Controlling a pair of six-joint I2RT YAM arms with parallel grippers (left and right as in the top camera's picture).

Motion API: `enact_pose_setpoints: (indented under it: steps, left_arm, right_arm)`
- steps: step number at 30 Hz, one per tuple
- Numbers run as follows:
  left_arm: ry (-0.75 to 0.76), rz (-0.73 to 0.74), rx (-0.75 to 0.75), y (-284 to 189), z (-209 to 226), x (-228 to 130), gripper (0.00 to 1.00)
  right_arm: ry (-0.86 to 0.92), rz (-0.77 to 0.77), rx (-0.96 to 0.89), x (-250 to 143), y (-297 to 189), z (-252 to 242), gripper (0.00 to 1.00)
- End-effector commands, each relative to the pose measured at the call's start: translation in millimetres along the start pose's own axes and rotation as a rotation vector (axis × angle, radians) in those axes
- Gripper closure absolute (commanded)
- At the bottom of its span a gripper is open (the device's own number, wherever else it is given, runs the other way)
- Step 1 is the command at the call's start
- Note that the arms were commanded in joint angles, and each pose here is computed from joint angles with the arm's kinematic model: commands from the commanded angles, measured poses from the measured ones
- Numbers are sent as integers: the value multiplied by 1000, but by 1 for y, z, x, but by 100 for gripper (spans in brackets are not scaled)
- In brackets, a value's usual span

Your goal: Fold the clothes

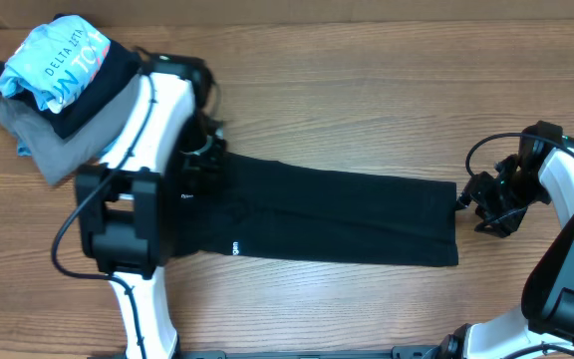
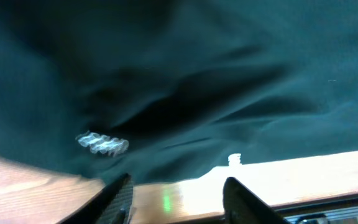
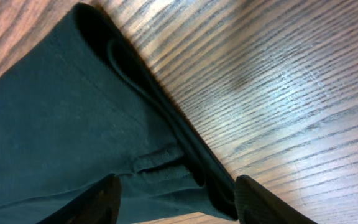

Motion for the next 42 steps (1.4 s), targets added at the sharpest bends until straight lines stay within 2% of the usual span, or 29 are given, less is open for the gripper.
enact_pose_setpoints:
  steps: [1, 5, 12, 15, 17, 20, 26, 32, 33, 35, 37, 38, 39, 42]
  left_arm:
    - [149, 31, 22, 17, -30, -10, 60]
    - [185, 59, 43, 41, -40, -13, 59]
    - [224, -2, 50, 51, -49, -4, 60]
    - [226, -26, 41, 53, -50, 0, 72]
    - [227, -26, -13, 54, -55, -1, 87]
    - [225, 15, -113, 53, -65, -9, 96]
    - [201, 124, -158, 51, -67, -27, 96]
    - [190, 161, -216, 49, -72, -33, 96]
    - [192, 158, -229, 49, -74, -33, 95]
    - [199, 147, -229, 50, -76, -31, 87]
    - [204, 141, -228, 50, -78, -31, 73]
    - [200, 140, -226, 50, -79, -31, 60]
    - [202, 140, -225, 50, -79, -31, 54]
    - [203, 150, -211, 50, -79, -32, 56]
  right_arm:
    - [-9, -38, 23, 3, -9, 3, 37]
    - [-9, -38, 23, 3, -9, 3, 37]
    - [-10, -41, 24, 3, -9, 3, 36]
    - [-10, -41, 24, 3, -9, 3, 36]
    - [-10, -41, 24, 3, -9, 3, 36]
    - [-10, -40, 23, 3, -9, 3, 36]
    - [-10, -41, 24, 3, -9, 3, 36]
    - [-9, -39, 23, 3, -9, 3, 36]
    - [-9, -38, 23, 3, -9, 3, 36]
    - [-9, -38, 23, 3, -9, 3, 36]
    - [-9, -38, 23, 3, -9, 3, 36]
    - [-9, -38, 23, 3, -9, 3, 36]
    - [-9, -37, 23, 3, -9, 3, 36]
    - [-8, -34, 22, 2, -9, 3, 36]
Point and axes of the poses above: each gripper's point midway between its finger pads, its own y axis out along the fingers, its own z axis along the line the jaws close on, x = y × z, the point moved 8 cm from there along -y, back along the fingers
